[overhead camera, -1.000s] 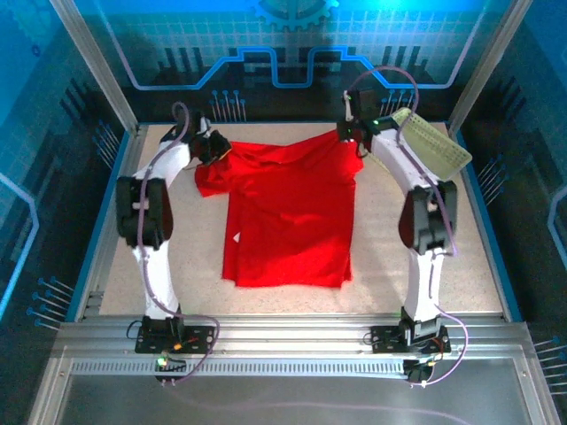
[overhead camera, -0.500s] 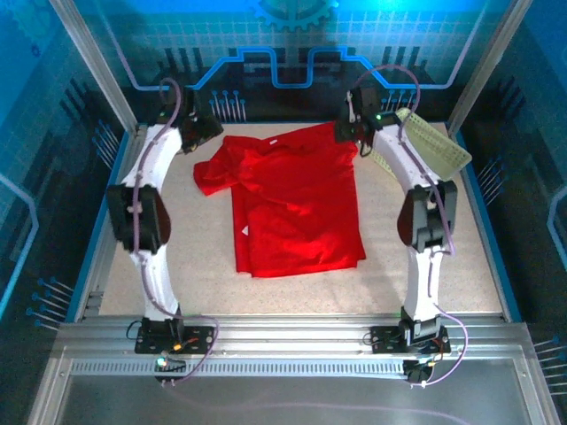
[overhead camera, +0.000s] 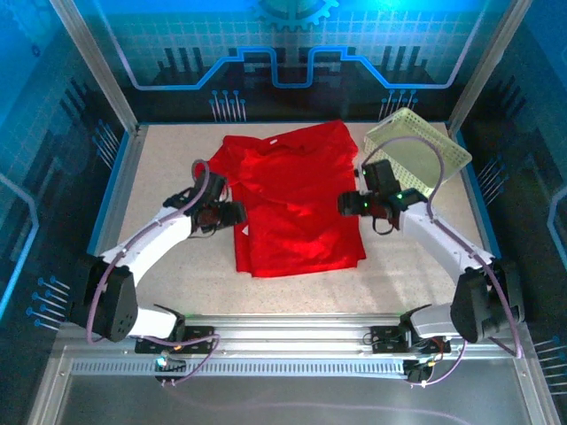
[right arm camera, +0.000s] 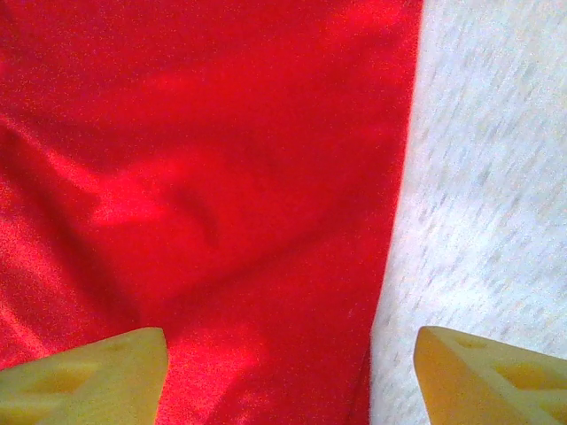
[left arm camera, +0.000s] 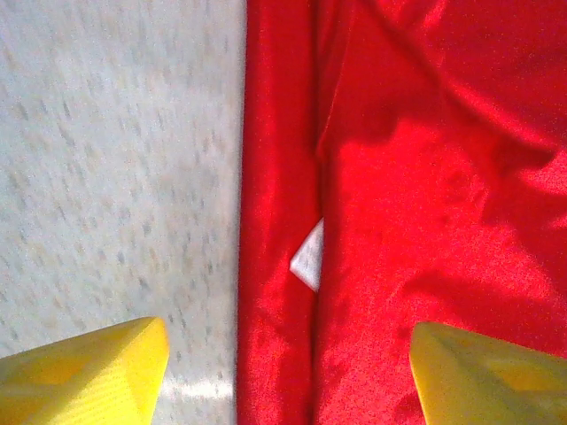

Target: Fold the inside-out t-shirt

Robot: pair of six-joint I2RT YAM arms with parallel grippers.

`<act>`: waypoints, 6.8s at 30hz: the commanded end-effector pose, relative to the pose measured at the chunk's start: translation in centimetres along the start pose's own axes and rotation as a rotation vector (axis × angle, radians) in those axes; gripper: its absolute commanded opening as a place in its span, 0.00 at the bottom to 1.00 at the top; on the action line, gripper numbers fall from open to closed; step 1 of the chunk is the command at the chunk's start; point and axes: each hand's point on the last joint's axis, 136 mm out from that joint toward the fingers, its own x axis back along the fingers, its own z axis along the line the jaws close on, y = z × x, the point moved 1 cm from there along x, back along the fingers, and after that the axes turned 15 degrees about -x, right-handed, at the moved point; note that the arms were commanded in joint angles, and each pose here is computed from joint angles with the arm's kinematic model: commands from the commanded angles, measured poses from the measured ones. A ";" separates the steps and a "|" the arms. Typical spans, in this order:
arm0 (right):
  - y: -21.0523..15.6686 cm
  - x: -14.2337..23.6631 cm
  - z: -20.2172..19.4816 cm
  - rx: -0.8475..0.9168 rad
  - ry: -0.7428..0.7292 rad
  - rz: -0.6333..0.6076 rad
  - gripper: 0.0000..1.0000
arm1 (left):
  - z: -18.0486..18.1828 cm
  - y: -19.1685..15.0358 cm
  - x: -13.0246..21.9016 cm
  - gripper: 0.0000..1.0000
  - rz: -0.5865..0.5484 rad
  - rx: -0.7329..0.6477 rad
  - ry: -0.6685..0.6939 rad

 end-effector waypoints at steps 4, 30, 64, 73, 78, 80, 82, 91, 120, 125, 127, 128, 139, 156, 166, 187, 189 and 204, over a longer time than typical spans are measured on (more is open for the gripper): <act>-5.2 -2.7 -2.9 -0.162 -0.097 0.131 0.65 | -2.4 -3.7 -3.2 0.65 0.096 0.006 -0.034; -9.7 -3.6 -8.9 -0.346 -0.300 0.209 0.00 | 0.2 -8.3 -5.8 0.04 0.182 0.055 0.063; -9.3 9.0 -7.1 -0.335 -0.106 -0.040 0.70 | -16.7 -12.6 3.3 0.61 0.043 -0.905 -0.064; -9.9 8.9 -7.6 -0.349 -0.093 -0.070 0.73 | -21.5 -15.8 0.2 0.62 0.133 -1.122 -0.162; -9.6 9.1 -7.9 -0.375 -0.082 -0.121 0.73 | -20.8 -16.6 -1.4 0.62 0.180 -1.174 -0.118; -9.5 9.2 -7.9 -0.386 -0.070 -0.140 0.73 | -20.4 -16.5 -2.1 0.62 0.184 -1.189 -0.084; -9.3 9.2 -8.0 -0.395 -0.070 -0.158 0.73 | -20.3 -16.5 -2.5 0.61 0.184 -1.202 -0.064; -9.0 8.8 -7.8 -0.394 -0.065 -0.162 0.74 | -19.3 -15.4 -4.9 0.50 0.170 -1.228 0.079; -11.0 4.9 -7.4 -0.341 -0.155 -0.006 0.72 | -16.4 -12.6 1.0 0.02 -0.072 -0.948 -0.045; -12.5 3.0 -7.5 -0.319 -0.251 0.072 0.67 | -14.0 -10.8 1.7 0.00 -0.125 -0.819 -0.015; -12.7 2.4 -7.5 -0.315 -0.272 0.085 0.65 | -12.8 -9.9 2.1 0.00 -0.148 -0.760 0.000; -12.7 2.1 -7.5 -0.314 -0.281 0.087 0.64 | -12.3 -9.7 2.1 0.00 -0.150 -0.737 0.000; -12.8 -1.2 -8.8 -0.298 -0.414 0.153 0.53 | -10.0 -8.9 2.1 0.00 -0.161 -0.675 0.042; -10.8 1.6 -8.5 -0.317 -0.311 0.017 0.16 | -12.9 -5.5 5.1 0.00 -0.245 -0.627 -0.075; -12.0 6.4 4.3 0.026 0.286 -0.107 0.41 | -20.3 0.1 9.2 0.00 -0.315 -0.661 -0.192; -15.8 -1.8 12.8 0.287 0.327 -0.140 0.50 | -21.7 2.6 13.6 0.00 -0.395 -0.705 -0.225; -15.6 -2.2 12.9 0.291 0.330 -0.125 0.50 | -21.7 2.6 13.8 0.00 -0.401 -0.709 -0.228; -10.2 -3.8 9.5 0.257 0.186 -0.133 0.56 | -20.9 1.9 16.0 0.00 -0.447 -0.791 -0.268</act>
